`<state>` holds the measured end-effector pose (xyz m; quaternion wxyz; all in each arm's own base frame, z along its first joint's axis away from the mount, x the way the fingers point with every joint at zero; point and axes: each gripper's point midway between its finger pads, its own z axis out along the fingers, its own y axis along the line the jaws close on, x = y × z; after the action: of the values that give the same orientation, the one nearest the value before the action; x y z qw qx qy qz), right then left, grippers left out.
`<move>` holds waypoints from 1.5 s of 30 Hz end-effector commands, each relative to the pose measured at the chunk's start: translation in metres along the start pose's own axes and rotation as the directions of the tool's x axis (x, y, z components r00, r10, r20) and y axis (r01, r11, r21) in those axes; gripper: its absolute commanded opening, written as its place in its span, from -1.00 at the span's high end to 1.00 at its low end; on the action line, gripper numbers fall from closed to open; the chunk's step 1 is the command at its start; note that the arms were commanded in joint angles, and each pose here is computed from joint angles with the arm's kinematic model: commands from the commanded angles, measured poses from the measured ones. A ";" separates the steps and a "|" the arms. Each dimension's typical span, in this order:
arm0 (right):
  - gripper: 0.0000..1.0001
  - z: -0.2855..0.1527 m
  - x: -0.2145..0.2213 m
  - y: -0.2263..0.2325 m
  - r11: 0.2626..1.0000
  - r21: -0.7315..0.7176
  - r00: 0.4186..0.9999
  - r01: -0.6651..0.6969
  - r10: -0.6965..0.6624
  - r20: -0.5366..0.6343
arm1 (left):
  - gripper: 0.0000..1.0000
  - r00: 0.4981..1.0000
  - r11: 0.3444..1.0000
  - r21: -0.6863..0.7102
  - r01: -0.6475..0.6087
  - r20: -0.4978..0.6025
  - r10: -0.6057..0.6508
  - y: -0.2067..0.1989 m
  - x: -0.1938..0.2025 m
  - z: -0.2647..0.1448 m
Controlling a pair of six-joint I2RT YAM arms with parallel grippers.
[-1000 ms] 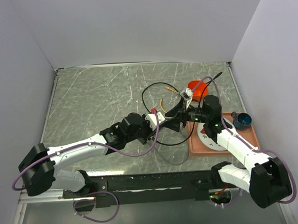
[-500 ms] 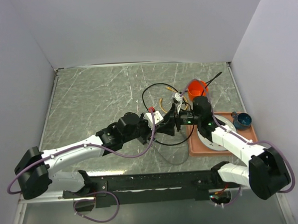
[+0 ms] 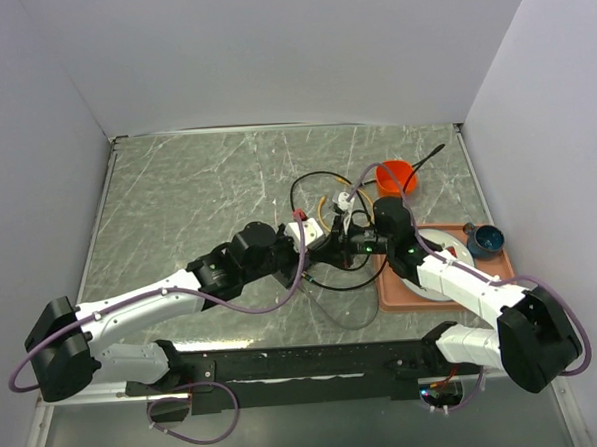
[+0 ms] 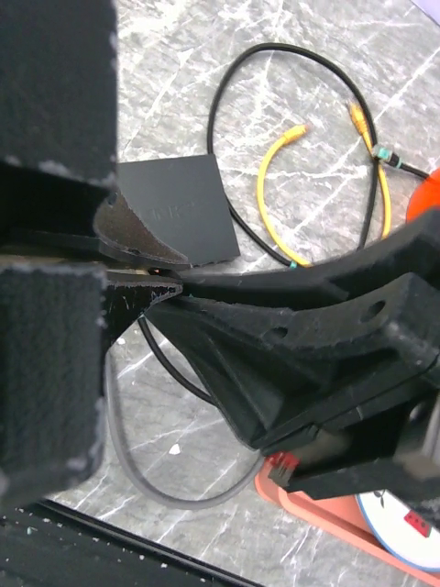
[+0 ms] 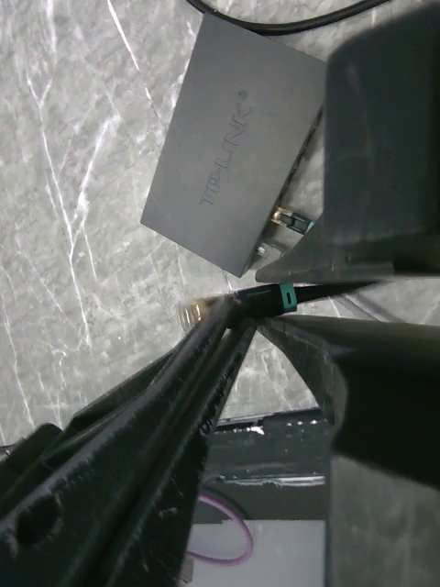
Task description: Insert the plug into the switch port
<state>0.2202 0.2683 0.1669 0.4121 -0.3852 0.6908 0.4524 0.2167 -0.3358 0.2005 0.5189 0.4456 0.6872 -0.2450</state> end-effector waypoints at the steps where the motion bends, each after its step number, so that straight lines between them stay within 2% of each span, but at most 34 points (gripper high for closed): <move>1: 0.98 0.004 -0.016 -0.008 0.999 0.039 0.999 0.036 -0.037 0.025 | 0.99 0.993 1.000 0.007 0.012 0.117 -0.012 0.001 -0.041 -0.005; 3: 1.00 0.004 -0.014 -0.010 0.998 0.047 0.999 0.029 -0.030 0.019 | 0.99 0.993 1.000 -0.016 0.011 0.122 -0.009 0.005 -0.042 -0.006; 4: 1.00 0.004 -0.014 -0.010 0.998 0.053 0.999 0.029 -0.030 0.019 | 0.92 0.992 1.000 -0.018 0.010 0.126 -0.008 0.005 -0.043 -0.006; 5: 1.00 0.004 -0.013 -0.011 0.998 0.057 0.999 0.029 -0.031 0.019 | 0.83 0.991 1.000 -0.020 0.012 0.132 -0.009 0.006 -0.043 -0.006; 6: 1.00 0.003 -0.013 -0.012 0.997 0.066 0.999 0.034 -0.036 0.024 | 0.70 0.991 0.993 -0.114 0.039 0.134 -0.023 0.022 -0.043 -0.008; 7: 1.00 0.002 -0.012 -0.015 0.996 0.088 0.999 0.028 -0.030 0.022 | 0.45 0.990 0.988 -0.147 0.055 0.134 -0.035 0.028 -0.042 -0.009; 9: 1.00 0.000 -0.011 -0.017 0.994 0.106 0.999 0.023 -0.026 0.022 | 0.26 0.982 0.955 -0.258 0.144 0.155 -0.107 0.054 -0.043 -0.015; 10: 1.00 0.000 -0.008 -0.018 0.993 0.115 1.000 0.019 -0.021 0.018 | 0.15 0.975 0.944 -0.267 0.194 0.161 -0.154 0.060 -0.042 -0.017; 11: 1.00 -0.002 -0.008 -0.020 0.991 0.132 0.999 0.020 -0.024 0.025 | 0.12 0.963 0.926 -0.289 0.243 0.189 -0.194 0.077 -0.045 -0.023; 12: 1.00 -0.003 -0.009 -0.020 0.990 0.139 0.999 0.022 -0.026 0.028 | 0.07 0.936 0.911 -0.251 0.328 0.217 -0.277 0.078 -0.047 -0.024; 13: 1.00 -0.004 -0.008 -0.021 0.989 0.150 0.999 0.019 -0.024 0.030 | -0.23 0.920 0.903 -0.225 0.365 0.237 -0.313 0.082 -0.050 -0.026; 14: 1.00 -0.006 -0.010 -0.021 0.986 0.166 0.999 0.025 -0.032 0.040 | -0.28 0.904 0.887 -0.227 0.401 0.257 -0.343 0.097 -0.048 -0.032; 16: 1.00 -0.009 -0.010 -0.022 0.983 0.182 0.998 0.026 -0.036 0.050 | -0.45 0.873 0.874 -0.156 0.460 0.258 -0.414 0.095 -0.049 -0.031; 18: 1.00 -0.010 -0.014 -0.020 0.981 0.191 0.997 0.038 -0.051 0.062 | -0.47 0.852 0.851 -0.136 0.507 0.228 -0.471 0.099 -0.045 -0.024; 21: 1.00 -0.011 -0.017 -0.019 0.979 0.199 0.996 0.044 -0.058 0.062 | -0.42 0.830 0.841 -0.025 0.540 0.186 -0.527 0.086 -0.050 -0.010; 22: 1.00 -0.011 -0.017 -0.018 0.978 0.201 0.996 0.046 -0.059 0.062 | -0.30 0.823 0.837 0.017 0.547 0.170 -0.541 0.080 -0.051 -0.006; 24: 1.00 -0.012 -0.018 -0.018 0.977 0.206 0.996 0.050 -0.064 0.065 | -0.23 0.806 0.815 0.118 0.568 0.123 -0.579 0.064 -0.056 0.003; 27: 1.00 -0.014 -0.019 -0.019 0.974 0.221 0.995 0.053 -0.071 0.074 | -0.10 0.787 0.782 0.196 0.592 0.070 -0.613 0.052 -0.057 0.014; 33: 1.00 -0.020 -0.022 -0.027 0.956 0.289 0.992 0.048 -0.078 0.096 | 0.14 0.757 0.732 0.268 0.627 0.014 -0.653 0.039 -0.053 0.022; 45: 1.00 -0.033 -0.032 -0.037 0.923 0.383 0.982 0.024 -0.093 0.162 | 0.35 0.730 0.686 0.310 0.658 -0.039 -0.683 0.027 -0.043 0.028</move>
<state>0.2496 0.2393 0.1816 0.5154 -0.3026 0.7238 0.3448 0.2658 -0.3520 0.2221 0.3570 0.2134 0.7552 -0.5066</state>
